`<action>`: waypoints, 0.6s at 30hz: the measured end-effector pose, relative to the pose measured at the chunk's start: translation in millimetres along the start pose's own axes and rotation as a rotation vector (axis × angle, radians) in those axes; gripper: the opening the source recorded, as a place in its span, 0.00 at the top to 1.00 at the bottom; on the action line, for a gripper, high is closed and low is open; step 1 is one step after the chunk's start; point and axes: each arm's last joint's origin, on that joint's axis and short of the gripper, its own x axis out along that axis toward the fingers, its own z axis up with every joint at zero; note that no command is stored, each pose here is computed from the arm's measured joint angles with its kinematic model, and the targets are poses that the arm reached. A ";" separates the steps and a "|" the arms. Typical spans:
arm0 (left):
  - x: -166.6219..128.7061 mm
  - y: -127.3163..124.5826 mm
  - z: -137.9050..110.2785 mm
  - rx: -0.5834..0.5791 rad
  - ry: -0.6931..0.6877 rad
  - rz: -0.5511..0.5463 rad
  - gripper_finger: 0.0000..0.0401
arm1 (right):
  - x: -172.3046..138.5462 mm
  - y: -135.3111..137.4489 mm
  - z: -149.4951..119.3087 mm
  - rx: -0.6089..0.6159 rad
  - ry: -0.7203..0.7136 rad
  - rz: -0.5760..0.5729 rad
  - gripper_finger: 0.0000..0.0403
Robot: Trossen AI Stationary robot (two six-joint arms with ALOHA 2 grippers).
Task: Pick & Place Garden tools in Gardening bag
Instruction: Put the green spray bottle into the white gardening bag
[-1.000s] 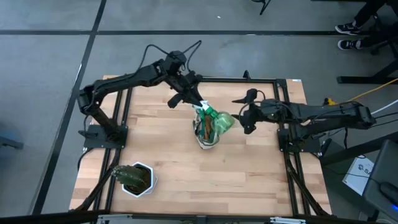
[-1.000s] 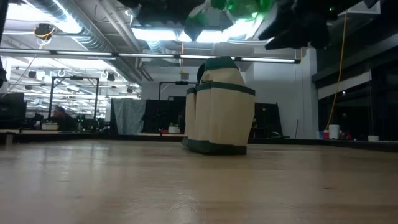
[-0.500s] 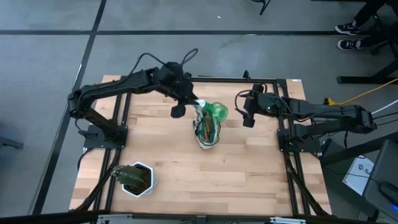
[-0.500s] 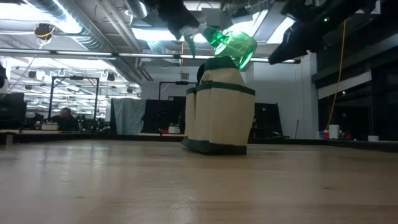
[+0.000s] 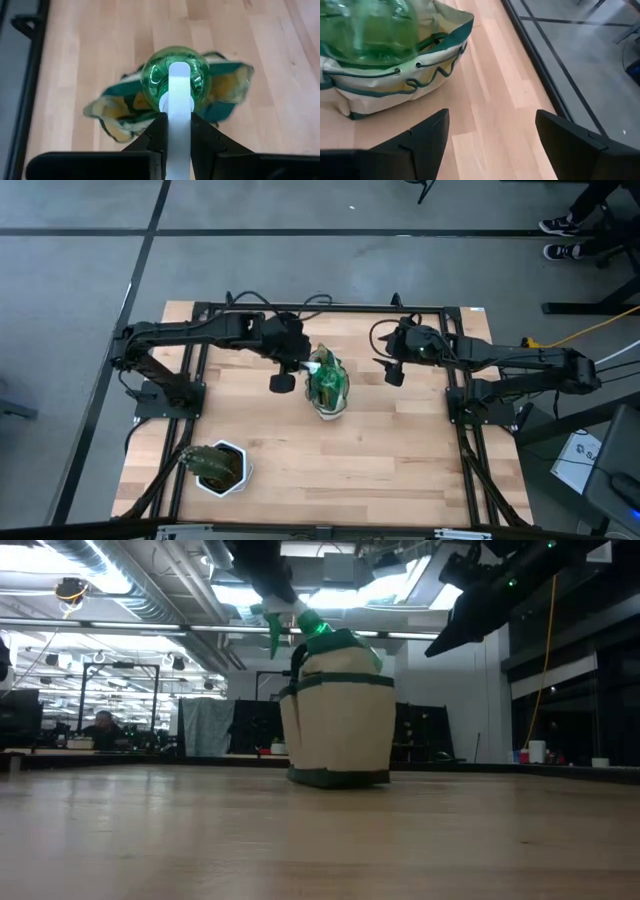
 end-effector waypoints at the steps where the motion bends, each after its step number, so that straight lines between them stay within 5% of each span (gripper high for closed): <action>1: -2.0 -1.8 0.3 0.003 0.015 -0.002 0.89 | 1.3 0.4 -0.2 -0.001 0.004 0.001 0.26; 10: -14.9 -11.6 0.2 -0.033 0.125 0.003 0.89 | 4.2 2.4 2.0 0.001 -0.021 0.057 0.26; 18: 24.4 -13.5 -3.0 0.014 0.263 -0.006 0.89 | 4.2 2.2 3.0 0.003 -0.031 0.056 0.26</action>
